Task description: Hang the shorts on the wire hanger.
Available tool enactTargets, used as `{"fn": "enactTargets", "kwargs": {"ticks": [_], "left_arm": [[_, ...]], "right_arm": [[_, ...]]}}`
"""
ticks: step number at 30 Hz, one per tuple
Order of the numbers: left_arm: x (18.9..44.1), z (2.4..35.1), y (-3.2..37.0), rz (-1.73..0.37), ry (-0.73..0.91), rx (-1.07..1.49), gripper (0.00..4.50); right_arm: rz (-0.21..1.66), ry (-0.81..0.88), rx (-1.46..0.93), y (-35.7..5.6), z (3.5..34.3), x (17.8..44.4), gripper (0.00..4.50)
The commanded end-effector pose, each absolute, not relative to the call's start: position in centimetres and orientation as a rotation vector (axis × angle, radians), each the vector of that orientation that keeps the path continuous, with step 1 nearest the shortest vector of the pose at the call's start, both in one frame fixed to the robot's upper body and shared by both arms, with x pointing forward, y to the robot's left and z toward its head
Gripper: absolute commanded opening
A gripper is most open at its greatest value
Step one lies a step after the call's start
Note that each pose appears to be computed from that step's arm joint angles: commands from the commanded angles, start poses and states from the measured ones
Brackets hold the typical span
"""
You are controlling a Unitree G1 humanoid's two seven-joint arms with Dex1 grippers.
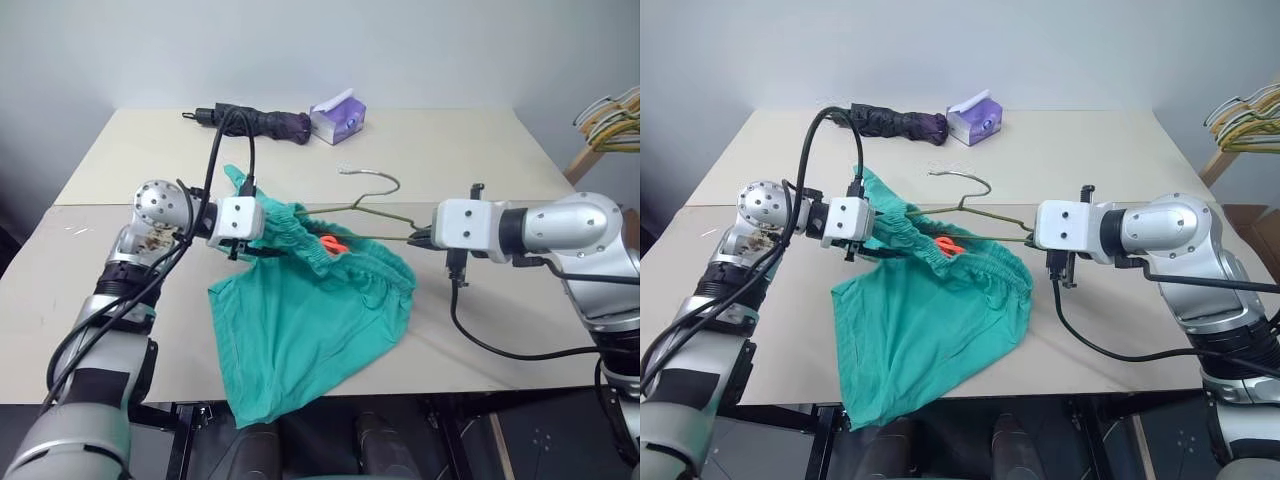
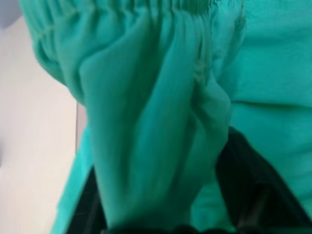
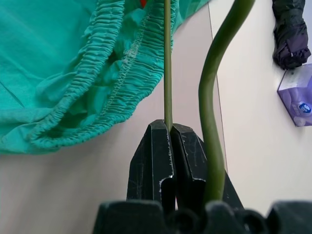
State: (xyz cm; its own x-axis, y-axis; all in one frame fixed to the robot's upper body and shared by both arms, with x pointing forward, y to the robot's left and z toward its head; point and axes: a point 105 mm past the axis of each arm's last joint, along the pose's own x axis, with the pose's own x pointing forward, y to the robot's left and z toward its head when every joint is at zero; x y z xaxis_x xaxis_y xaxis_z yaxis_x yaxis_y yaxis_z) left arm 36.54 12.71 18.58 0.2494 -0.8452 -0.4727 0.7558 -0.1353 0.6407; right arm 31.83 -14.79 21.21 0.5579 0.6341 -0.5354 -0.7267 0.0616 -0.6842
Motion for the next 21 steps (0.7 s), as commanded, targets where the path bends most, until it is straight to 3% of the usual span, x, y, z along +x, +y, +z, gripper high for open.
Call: {"fn": "enactTargets", "kwargs": {"ticks": [1,3,10,15,21], "left_arm": [[36.7,20.3,12.4,-1.362,-0.185,1.008,0.66],[36.5,20.5,12.4,-1.372,-0.189,1.003,0.06],[36.0,20.6,12.5,-1.407,-0.175,0.943,0.06],[35.3,21.2,13.2,-1.417,-0.16,0.838,0.0],[34.6,20.7,14.8,-1.383,-0.112,0.806,0.0]], "right_arm": [[1.023,0.041,-1.125,-14.4,23.1,31.3,0.0],[1.031,0.046,-1.125,-14.3,23.0,31.2,0.0],[1.065,0.034,-1.115,-14.1,23.2,30.8,0.0],[0.989,0.083,-1.029,-16.3,23.6,31.1,1.34],[0.806,0.185,-0.857,-20.6,23.2,31.7,3.52]]}}
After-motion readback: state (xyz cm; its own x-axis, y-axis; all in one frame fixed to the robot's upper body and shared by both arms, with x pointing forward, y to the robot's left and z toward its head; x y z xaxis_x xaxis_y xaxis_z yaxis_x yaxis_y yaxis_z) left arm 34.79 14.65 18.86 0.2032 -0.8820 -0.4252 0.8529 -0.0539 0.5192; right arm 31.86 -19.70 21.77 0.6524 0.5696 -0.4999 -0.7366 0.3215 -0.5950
